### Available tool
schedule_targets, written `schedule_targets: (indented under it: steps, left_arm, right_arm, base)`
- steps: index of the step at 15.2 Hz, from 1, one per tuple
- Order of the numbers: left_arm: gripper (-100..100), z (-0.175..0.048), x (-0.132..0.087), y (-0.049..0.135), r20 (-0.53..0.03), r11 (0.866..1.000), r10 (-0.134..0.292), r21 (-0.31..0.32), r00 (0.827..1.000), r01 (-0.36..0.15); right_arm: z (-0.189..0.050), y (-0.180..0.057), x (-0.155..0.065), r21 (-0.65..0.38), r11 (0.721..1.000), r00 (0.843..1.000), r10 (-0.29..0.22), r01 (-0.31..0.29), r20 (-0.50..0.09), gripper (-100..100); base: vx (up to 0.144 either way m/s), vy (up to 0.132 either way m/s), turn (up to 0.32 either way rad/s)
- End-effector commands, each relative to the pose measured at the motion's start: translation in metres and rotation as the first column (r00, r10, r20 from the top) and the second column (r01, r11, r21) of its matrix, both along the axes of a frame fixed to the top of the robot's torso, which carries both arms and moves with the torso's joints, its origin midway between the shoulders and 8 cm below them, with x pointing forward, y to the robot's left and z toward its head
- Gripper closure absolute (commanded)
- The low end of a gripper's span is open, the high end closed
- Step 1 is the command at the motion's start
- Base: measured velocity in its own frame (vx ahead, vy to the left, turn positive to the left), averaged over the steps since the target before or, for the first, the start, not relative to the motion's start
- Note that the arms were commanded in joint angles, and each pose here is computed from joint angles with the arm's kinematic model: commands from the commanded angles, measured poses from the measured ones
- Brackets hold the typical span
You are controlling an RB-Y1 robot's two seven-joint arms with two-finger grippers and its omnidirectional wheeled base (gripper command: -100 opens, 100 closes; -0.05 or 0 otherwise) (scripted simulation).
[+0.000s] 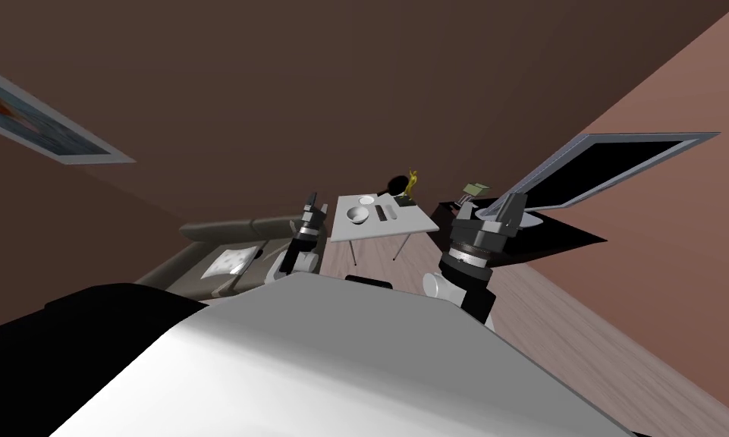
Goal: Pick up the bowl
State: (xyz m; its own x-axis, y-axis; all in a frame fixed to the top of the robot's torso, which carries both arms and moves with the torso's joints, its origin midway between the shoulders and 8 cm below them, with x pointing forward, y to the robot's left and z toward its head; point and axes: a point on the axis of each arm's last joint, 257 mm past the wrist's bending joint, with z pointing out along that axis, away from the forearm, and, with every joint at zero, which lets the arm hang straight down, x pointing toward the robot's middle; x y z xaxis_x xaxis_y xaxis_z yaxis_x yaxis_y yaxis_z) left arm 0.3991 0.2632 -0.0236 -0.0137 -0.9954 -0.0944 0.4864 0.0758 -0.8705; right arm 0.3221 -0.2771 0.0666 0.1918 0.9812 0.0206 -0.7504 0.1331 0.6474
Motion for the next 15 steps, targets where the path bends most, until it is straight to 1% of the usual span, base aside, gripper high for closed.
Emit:
schedule_targets:
  steps: [1,2,3,5,6,7,9,10,12,13,15]
  left_arm:
    - [-100,-0.008,0.008,0.006,-0.043,1.0,0.006,-0.005,0.999,-0.006]
    - [-100,-0.01,0.009,0.006,-0.051,1.0,0.008,-0.005,0.999,-0.008]
    - [-100,-0.011,0.014,0.01,-0.067,1.0,0.007,-0.011,0.998,-0.008]
    - [-100,-0.02,0.018,0.012,-0.104,1.0,0.016,-0.012,0.994,-0.017]
    - [-100,-0.02,0.018,0.012,-0.104,1.0,0.016,-0.012,0.994,-0.017]
    - [-100,-0.023,0.025,0.016,-0.128,1.0,0.018,-0.02,0.992,-0.02]
    - [-100,-0.031,0.028,0.018,-0.159,0.999,0.025,-0.021,0.987,-0.029]
    - [-100,-0.031,0.033,0.022,-0.171,0.999,0.024,-0.03,0.985,-0.03]
    - [-100,-0.041,0.036,0.025,-0.21,0.999,0.033,-0.031,0.977,-0.04]
    - [-100,-0.042,0.037,0.025,-0.215,0.999,0.034,-0.031,0.976,-0.042]
    - [-100,-0.048,0.044,0.03,-0.25,0.998,0.039,-0.042,0.968,-0.051]
  right_arm:
    - [0.0,0.0,0.0,0.0,1.0,1.0,0.0,0.0,0.0,0]
    - [0.0,0.0,0.0,0.0,1.0,1.0,0.0,0.0,0.0,0]
    - [0.0,0.0,0.0,0.0,1.0,1.0,0.0,0.0,0.0,0]
    - [0.0,0.0,0.0,0.0,1.0,1.0,0.0,0.0,0.0,0]
    - [0.0,0.0,0.0,0.0,1.0,1.0,0.0,0.0,0.0,0]
    - [0.0,0.0,0.0,0.0,1.0,1.0,0.0,0.0,0.0,0]
    - [0.0,0.0,0.0,0.0,1.0,1.0,0.0,0.0,0.0,0]
    - [0.0,0.0,0.0,0.0,1.0,1.0,0.0,0.0,0.0,0]
    - [0.0,0.0,0.0,0.0,1.0,1.0,0.0,0.0,0.0,0]
    - [0.0,0.0,0.0,0.0,1.0,1.0,0.0,0.0,0.0,0]
    - [0.0,0.0,0.0,0.0,1.0,1.0,0.0,0.0,0.0,0]
  base:
    - [0.016,-0.04,0.015]
    - [0.01,-0.032,0.006]
    - [0.015,-0.04,0.013]
    - [0.018,-0.037,0.012]
    - [0.008,-0.018,0.001]
    - [0.015,-0.03,0.013]
    - [0.017,-0.035,0.012]
    - [0.014,-0.039,0.015]
    - [0.014,-0.04,0.012]
    - [0.01,-0.022,0.002]
    - [0.021,-0.036,0.015]
